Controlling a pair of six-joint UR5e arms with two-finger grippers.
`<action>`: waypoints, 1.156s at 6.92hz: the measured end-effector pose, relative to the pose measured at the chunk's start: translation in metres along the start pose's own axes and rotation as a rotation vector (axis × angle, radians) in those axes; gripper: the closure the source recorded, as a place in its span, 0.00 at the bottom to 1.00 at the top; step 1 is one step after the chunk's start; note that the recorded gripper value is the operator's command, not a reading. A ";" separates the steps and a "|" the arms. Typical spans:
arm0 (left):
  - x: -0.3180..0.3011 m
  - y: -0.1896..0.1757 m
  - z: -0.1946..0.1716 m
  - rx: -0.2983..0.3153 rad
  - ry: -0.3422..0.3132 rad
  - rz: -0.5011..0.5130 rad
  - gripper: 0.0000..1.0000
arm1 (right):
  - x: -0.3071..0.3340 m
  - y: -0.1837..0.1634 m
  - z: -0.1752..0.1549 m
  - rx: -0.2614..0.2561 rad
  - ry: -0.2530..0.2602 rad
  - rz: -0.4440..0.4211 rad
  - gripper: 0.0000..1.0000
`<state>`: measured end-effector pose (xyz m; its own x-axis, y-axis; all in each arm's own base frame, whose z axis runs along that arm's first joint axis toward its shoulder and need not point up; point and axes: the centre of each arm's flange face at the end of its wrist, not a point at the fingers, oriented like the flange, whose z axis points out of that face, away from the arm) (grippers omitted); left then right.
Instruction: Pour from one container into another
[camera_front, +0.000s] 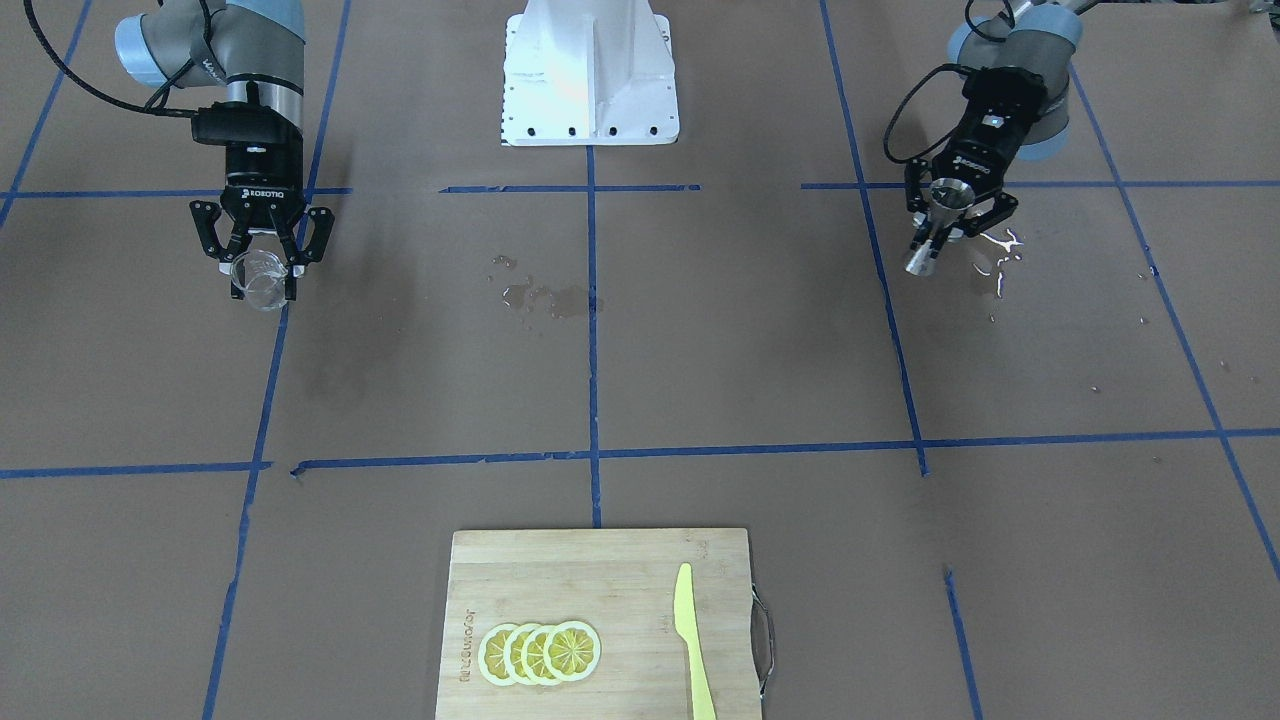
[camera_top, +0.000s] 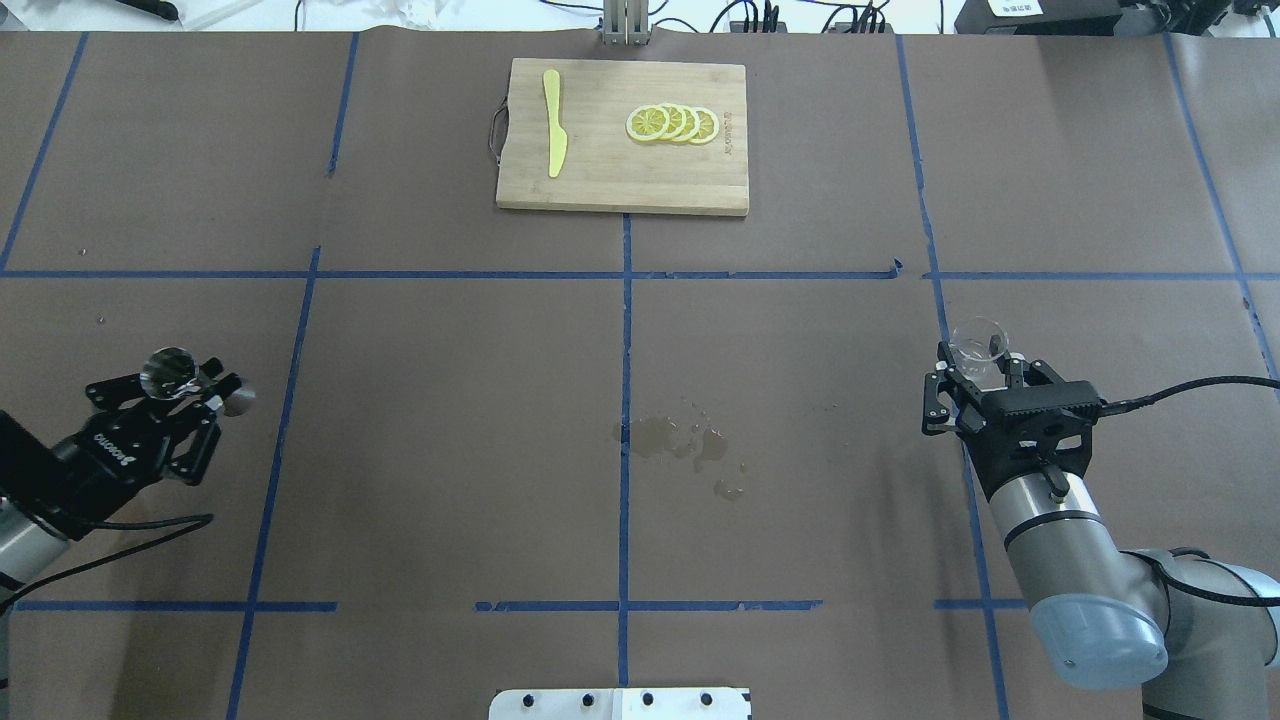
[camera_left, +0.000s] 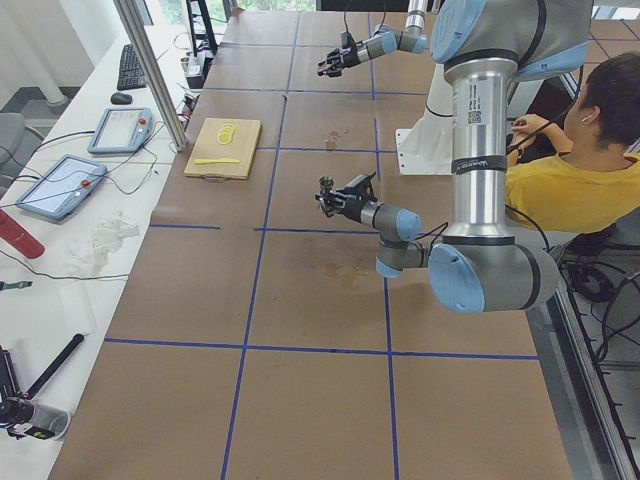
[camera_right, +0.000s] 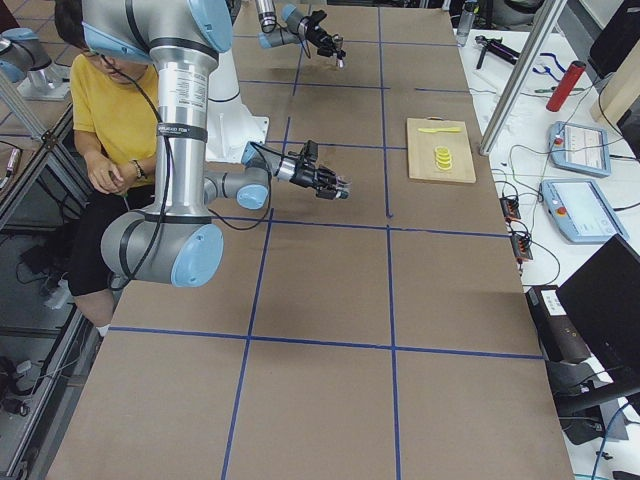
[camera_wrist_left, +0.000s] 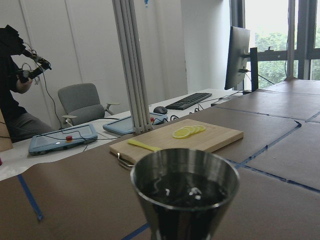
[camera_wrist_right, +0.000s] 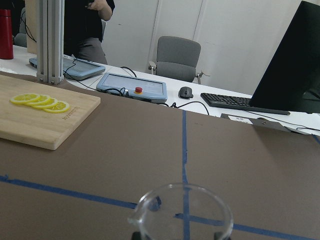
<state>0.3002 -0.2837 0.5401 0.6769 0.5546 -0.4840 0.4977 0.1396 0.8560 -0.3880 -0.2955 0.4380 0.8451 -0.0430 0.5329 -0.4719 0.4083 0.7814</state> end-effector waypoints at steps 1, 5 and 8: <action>-0.017 0.018 -0.014 -0.020 -0.054 -0.034 1.00 | 0.001 0.002 0.002 -0.010 0.000 -0.002 1.00; -0.032 0.061 -0.049 -0.113 -0.102 -0.180 1.00 | -0.004 0.000 0.005 -0.046 -0.015 0.014 1.00; -0.043 0.077 -0.058 -0.172 -0.180 -0.121 1.00 | -0.009 -0.002 0.005 -0.045 -0.021 0.023 1.00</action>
<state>0.2775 -0.2491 0.6377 0.7112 0.3733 -0.5957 0.4918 0.3414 0.8010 -0.3958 -0.3006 0.4333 0.8286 -0.0520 0.5574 -0.4788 0.4502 0.7537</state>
